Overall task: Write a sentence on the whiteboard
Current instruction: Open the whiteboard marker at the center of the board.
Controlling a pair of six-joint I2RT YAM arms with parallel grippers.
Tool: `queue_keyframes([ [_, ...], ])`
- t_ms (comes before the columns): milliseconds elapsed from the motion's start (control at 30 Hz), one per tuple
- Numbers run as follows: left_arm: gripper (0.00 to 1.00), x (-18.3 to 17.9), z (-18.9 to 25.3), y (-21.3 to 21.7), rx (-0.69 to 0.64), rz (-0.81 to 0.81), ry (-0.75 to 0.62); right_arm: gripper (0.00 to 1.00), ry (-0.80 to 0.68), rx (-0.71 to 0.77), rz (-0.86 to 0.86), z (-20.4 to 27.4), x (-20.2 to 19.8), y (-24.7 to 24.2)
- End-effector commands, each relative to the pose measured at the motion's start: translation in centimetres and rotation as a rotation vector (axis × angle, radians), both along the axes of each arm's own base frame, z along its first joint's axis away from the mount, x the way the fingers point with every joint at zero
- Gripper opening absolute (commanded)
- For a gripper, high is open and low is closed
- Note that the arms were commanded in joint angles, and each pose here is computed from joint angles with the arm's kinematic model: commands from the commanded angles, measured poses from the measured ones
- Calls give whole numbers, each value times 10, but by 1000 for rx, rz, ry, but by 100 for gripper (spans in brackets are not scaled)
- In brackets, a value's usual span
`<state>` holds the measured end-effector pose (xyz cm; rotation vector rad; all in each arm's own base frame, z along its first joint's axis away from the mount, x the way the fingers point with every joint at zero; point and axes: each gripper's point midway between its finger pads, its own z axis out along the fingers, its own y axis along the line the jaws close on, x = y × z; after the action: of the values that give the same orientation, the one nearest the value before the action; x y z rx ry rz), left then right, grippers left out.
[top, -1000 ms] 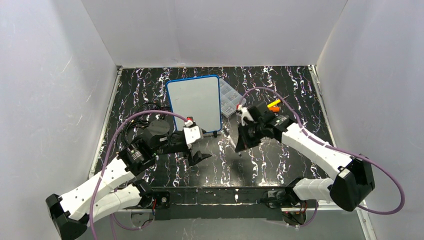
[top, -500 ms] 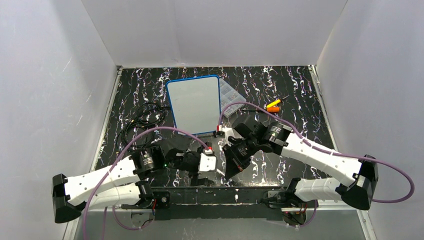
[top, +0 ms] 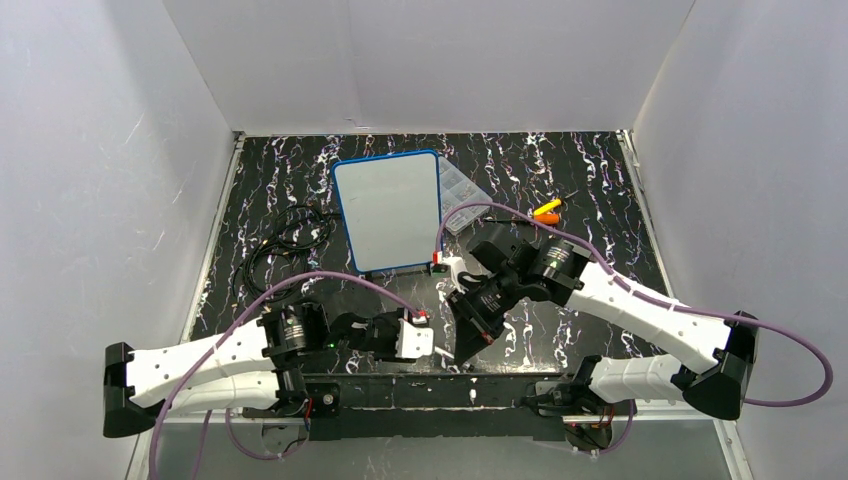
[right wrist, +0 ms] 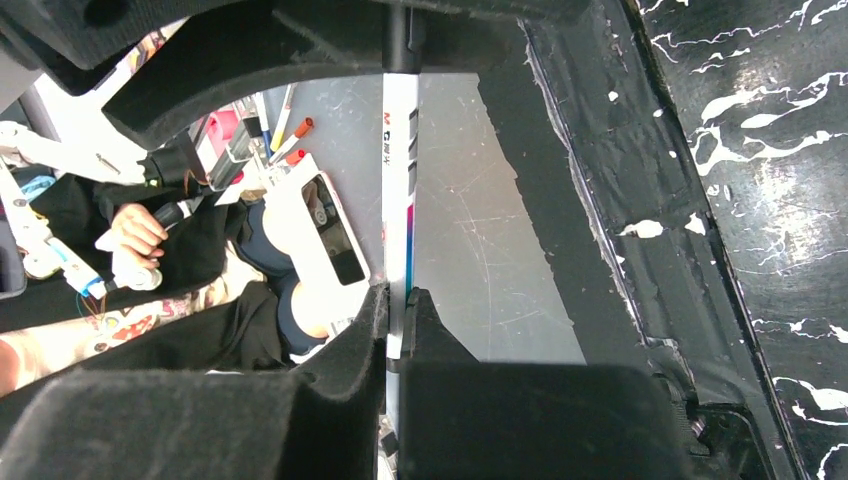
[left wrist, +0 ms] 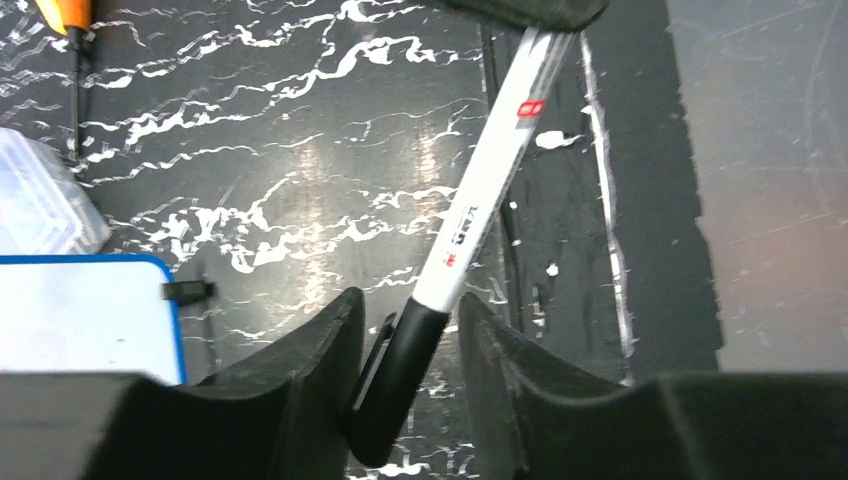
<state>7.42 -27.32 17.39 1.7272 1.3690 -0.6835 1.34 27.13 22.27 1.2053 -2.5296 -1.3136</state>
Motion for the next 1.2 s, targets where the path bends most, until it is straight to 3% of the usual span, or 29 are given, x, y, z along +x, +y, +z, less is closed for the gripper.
queue_keyframes([
  [0, 27, 4, 1, 6, 15, 23, -31, 1, -11, 54, 46, 20, -6, -1],
  [100, 3, 2, 1, 7, 20, 28, -17, 1, -35, 64, 38, 22, -2, 1],
  [133, 0, 1, 2, 7, 13, 39, -5, 2, -54, 68, 23, 22, 2, 3],
  [267, 0, 7, 8, 10, -5, 138, 45, 58, -149, 116, -75, 27, 22, 16],
  [333, 0, 11, 9, 12, -22, 174, 80, 74, -188, 165, -127, 31, 31, 22],
  [400, 0, 11, 16, 12, -64, 184, 159, 81, -223, 217, -189, 34, 39, 26],
  [500, 0, 16, 28, 12, -144, 183, 282, 84, -262, 281, -278, 35, 52, 32],
  [733, 0, 8, 36, 10, -164, 106, 368, 87, -373, 395, -458, 58, 81, 32],
  [933, 0, 10, 46, 7, -208, 120, 409, 84, -375, 464, -475, 71, 83, 37],
  [1167, 0, 20, 52, 1, -251, 163, 473, 74, -291, 562, -409, 80, 68, 51],
])
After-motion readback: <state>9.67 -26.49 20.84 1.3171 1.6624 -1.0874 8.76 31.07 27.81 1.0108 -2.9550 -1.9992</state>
